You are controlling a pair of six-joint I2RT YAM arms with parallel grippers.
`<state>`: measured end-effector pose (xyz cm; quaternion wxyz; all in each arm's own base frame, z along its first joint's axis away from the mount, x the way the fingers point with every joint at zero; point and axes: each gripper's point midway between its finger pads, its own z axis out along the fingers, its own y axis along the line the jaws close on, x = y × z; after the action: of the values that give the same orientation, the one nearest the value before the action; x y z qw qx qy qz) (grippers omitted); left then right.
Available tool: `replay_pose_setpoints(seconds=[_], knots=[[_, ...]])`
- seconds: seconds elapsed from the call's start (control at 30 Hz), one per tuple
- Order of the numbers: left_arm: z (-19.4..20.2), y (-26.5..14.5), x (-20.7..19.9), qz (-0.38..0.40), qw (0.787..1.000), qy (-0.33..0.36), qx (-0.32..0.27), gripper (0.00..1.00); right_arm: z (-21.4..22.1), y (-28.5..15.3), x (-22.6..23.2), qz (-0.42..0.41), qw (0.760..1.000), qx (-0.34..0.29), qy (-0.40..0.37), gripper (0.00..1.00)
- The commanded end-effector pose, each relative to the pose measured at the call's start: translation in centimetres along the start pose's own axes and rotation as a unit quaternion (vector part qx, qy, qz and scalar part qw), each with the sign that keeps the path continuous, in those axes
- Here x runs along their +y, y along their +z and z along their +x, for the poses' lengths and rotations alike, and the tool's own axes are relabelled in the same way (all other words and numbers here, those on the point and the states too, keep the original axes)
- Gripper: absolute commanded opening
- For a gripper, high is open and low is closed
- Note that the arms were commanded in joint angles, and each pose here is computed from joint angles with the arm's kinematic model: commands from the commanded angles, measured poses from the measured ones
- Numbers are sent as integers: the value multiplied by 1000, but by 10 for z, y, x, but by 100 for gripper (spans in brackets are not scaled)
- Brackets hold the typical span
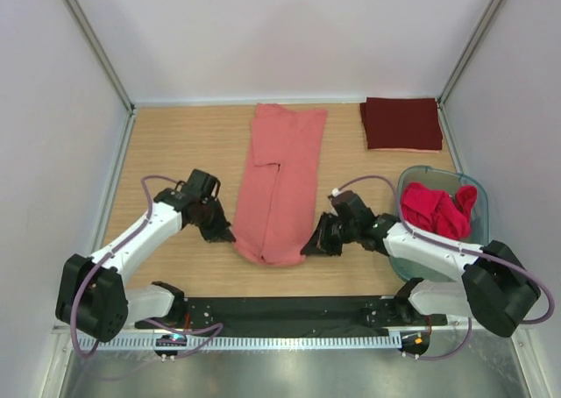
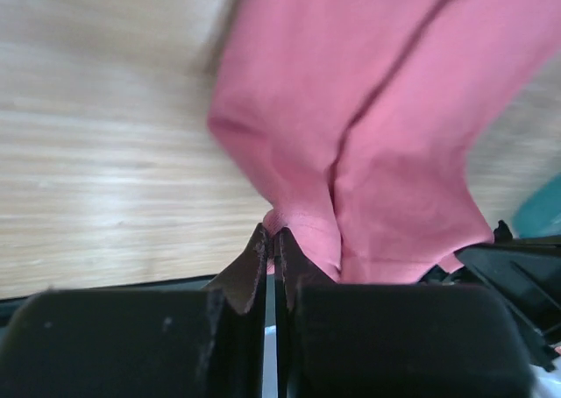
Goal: Fold and stack the t-shirts
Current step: Fold the tshirt
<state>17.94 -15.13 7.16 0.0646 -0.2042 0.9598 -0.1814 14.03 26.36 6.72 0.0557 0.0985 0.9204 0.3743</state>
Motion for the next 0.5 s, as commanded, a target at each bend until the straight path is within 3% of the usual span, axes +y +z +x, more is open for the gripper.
replay_pose_setpoints(seconds=[0.0,0.2,0.37,0.47], knots=[[-36,-26,-37,19,998,40,-48,0,-40,-23,18,4,999,-36,-18,1],[-85,-20,-74,-1,995,83,-62,0,-115,-41,25,6,998,-69,-13,1],[-135,-16,-117,11,992,102,-77,0,-154,-22,25,17,999,-31,-10,1],[-161,-9,-130,7,991,106,-81,0,-182,-22,31,15,999,-41,-8,1]])
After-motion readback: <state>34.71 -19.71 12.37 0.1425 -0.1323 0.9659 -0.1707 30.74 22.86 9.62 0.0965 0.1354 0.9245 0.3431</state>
